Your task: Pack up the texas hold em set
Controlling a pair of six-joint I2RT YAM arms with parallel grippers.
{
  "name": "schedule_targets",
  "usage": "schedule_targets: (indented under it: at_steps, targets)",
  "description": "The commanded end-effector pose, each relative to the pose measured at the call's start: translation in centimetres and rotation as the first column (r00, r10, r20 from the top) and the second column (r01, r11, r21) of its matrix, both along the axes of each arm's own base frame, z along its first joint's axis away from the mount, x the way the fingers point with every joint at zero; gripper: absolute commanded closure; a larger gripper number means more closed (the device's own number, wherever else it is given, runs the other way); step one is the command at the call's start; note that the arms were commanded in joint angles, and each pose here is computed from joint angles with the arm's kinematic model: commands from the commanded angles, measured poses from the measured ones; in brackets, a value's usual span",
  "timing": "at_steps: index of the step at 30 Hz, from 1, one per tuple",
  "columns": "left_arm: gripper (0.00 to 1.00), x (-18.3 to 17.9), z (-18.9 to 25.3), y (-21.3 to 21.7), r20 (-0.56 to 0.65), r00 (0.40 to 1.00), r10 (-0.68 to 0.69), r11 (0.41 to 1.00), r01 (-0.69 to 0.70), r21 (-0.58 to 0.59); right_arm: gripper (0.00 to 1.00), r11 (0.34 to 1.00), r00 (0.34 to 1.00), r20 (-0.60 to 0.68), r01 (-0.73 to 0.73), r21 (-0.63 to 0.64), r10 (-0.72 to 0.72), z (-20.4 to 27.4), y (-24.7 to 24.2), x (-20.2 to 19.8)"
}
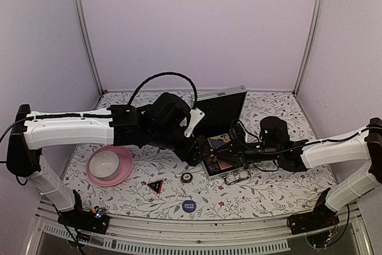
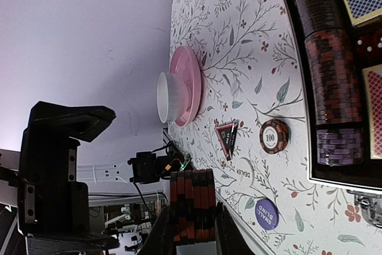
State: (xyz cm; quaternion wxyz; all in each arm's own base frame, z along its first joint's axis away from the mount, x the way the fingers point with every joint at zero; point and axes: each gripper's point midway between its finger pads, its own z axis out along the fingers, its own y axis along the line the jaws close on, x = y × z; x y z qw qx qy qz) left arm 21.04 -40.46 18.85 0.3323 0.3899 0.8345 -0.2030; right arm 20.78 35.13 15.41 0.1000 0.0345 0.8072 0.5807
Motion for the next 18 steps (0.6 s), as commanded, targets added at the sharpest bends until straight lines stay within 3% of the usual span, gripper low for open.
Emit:
schedule_targets:
  at_steps: [1,10,18]
  targets:
    - [0.05,1.5,2.9,1.3,0.091,0.992,0.086,0.993,-0.078,-0.083,0.98,0.988,0.994,0.064,0.096,-0.124,-0.089,-0.6,-3.1,1.2]
    - [0.03,6.7,4.4,7.9,0.058,0.957,0.285,0.939,-0.267,-0.216,0.98,0.887,0.953,0.005,0.285,-0.364,-0.304,-4.4,-9.4,2.0]
    - [0.03,11.5,5.3,16.2,0.118,0.897,0.425,0.893,-0.395,-0.216,0.98,0.74,0.845,-0.042,0.441,-0.509,-0.533,-6.4,-13.0,3.6]
